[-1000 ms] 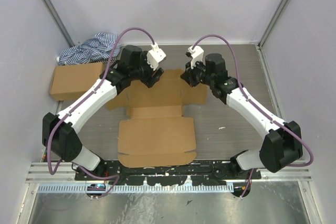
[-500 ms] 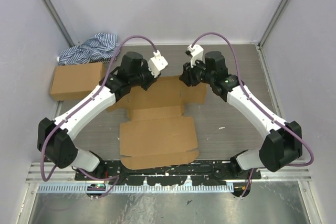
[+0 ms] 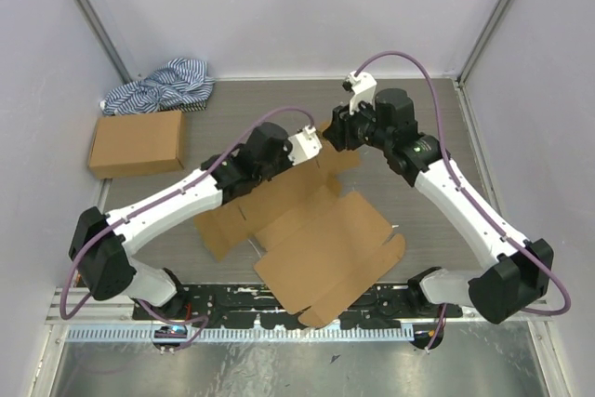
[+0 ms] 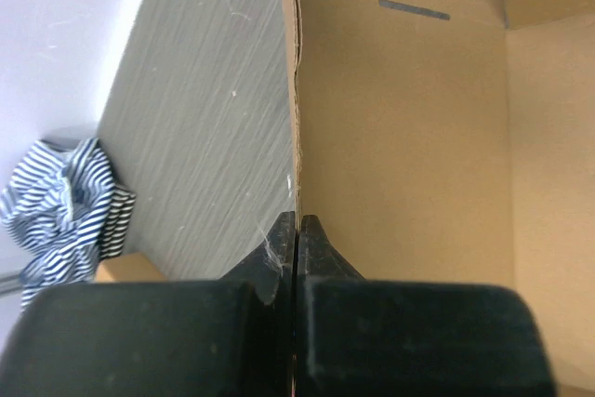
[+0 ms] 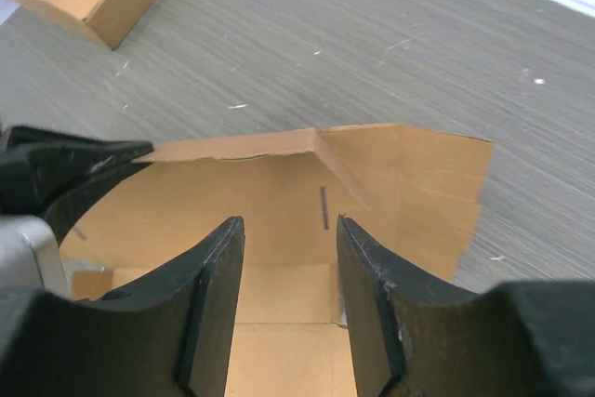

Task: Fold the paper box

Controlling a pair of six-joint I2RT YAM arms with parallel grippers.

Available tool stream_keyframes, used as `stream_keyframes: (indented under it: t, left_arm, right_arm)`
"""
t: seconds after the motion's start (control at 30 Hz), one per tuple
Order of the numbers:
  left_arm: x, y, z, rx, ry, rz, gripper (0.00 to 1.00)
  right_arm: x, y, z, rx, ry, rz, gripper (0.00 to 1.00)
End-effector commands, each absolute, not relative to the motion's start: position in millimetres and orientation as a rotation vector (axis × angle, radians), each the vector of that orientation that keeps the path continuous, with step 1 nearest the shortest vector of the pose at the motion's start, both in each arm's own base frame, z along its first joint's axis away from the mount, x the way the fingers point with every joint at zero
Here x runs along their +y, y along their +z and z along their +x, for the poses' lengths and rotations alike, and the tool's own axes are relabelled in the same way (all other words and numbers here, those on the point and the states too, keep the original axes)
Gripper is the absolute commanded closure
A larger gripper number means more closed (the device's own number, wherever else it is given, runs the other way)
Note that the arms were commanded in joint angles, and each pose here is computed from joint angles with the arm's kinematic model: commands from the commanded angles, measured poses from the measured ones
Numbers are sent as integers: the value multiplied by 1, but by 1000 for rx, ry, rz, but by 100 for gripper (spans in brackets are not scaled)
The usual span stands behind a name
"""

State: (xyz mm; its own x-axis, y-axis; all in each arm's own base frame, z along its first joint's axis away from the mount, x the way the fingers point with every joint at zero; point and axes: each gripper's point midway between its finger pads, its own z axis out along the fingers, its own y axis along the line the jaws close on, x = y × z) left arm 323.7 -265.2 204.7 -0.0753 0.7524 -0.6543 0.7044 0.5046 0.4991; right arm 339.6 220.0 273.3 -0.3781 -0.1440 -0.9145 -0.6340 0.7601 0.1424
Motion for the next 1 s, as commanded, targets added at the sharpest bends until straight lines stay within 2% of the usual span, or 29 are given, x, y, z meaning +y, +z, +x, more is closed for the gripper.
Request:
stream_keyframes:
  t: [0.0, 0.1, 0.37, 0.53, 0.63, 0.73, 0.97]
  left_arm:
    - [-242, 213, 324, 1744, 382, 1206, 100]
    - [-238, 221, 317, 1688, 492, 1199, 100]
    - [-234, 258, 299, 1550, 569, 1221, 100]
    - [-245, 280, 293, 1479, 499, 1253, 100]
    - [-255, 274, 289, 1457, 442, 1309, 100]
    - [-260, 264, 285, 1453, 396, 1350, 100]
    - [-263, 236, 289, 1475, 438, 1432, 100]
  right_arm:
    - [199, 301, 352, 1861, 477, -433, 52]
    - [189, 303, 362, 1869, 420, -345, 63]
    - [176, 311, 389, 1871, 357, -171, 75]
    - [149, 316, 415, 1862, 334, -56, 81]
    - [130, 309, 435, 1882, 368, 1, 81]
    - [113, 297, 450, 1897, 470, 36, 72]
    - [106, 250, 468, 1948, 659, 31, 72]
